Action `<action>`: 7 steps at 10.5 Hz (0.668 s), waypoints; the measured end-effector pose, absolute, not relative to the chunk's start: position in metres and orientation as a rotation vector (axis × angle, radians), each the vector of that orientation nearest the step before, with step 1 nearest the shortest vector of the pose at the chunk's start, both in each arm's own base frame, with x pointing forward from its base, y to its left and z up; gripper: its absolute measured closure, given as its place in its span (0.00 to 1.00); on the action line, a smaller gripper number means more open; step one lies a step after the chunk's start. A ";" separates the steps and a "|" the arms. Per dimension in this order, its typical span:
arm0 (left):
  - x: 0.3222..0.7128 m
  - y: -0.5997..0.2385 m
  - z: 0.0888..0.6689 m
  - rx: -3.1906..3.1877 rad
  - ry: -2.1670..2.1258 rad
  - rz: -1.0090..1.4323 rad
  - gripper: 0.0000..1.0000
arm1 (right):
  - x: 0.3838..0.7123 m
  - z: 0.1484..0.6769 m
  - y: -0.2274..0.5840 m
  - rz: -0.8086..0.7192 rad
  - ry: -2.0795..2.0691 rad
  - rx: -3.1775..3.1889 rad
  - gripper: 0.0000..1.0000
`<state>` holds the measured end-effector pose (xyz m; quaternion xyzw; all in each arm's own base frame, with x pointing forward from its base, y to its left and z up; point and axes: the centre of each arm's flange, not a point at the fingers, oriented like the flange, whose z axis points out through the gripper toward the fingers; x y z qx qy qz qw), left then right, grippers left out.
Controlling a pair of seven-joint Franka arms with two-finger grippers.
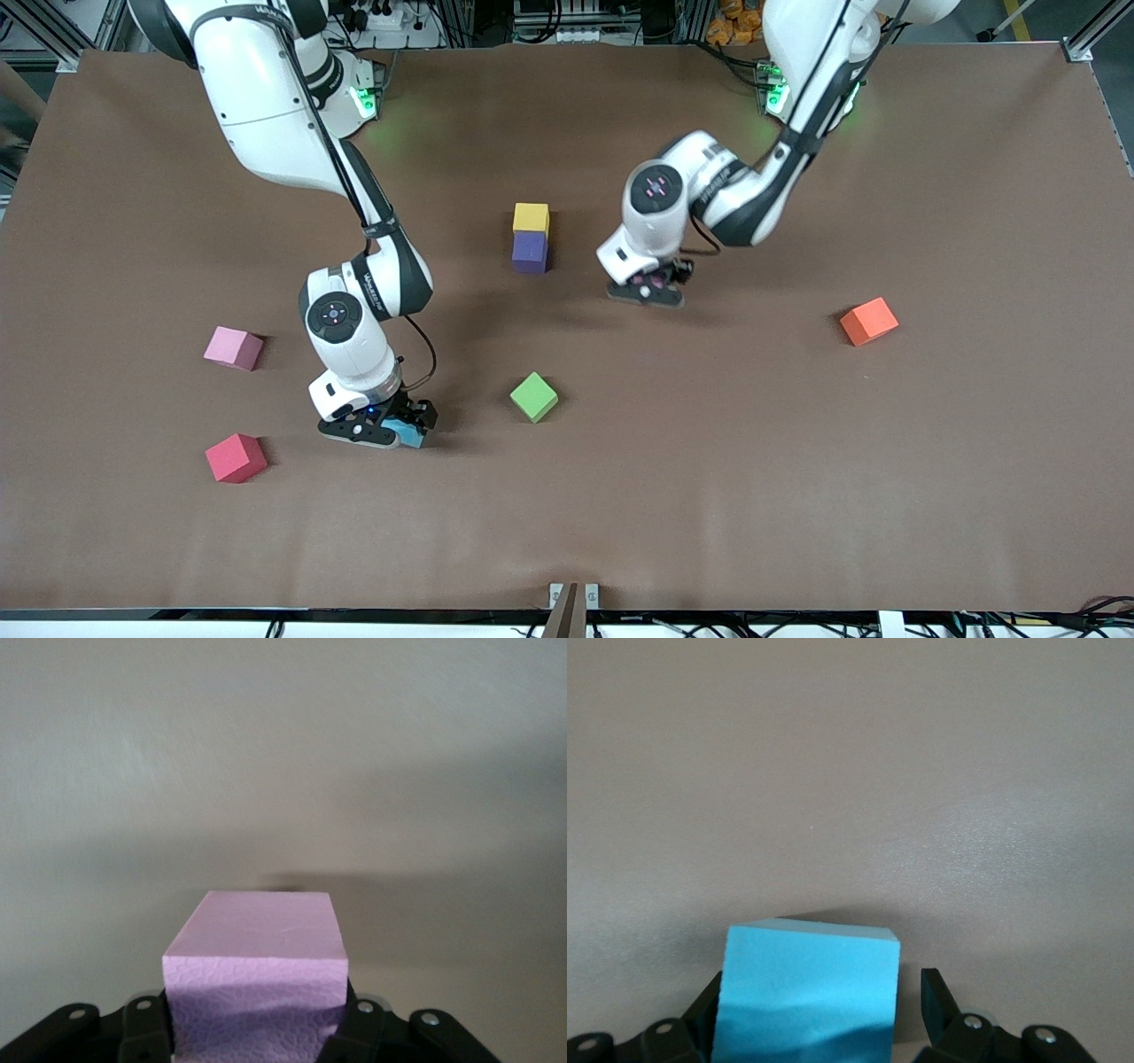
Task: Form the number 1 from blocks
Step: 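Place the lavender block beyond yellow with the left gripper while the right carries cyan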
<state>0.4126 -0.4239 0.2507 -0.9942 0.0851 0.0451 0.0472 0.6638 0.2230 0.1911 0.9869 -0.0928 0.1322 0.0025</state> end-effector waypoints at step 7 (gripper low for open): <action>0.234 -0.543 0.278 -3.052 0.050 0.201 0.40 | 0.651 0.243 0.215 0.051 -0.247 3.037 0.39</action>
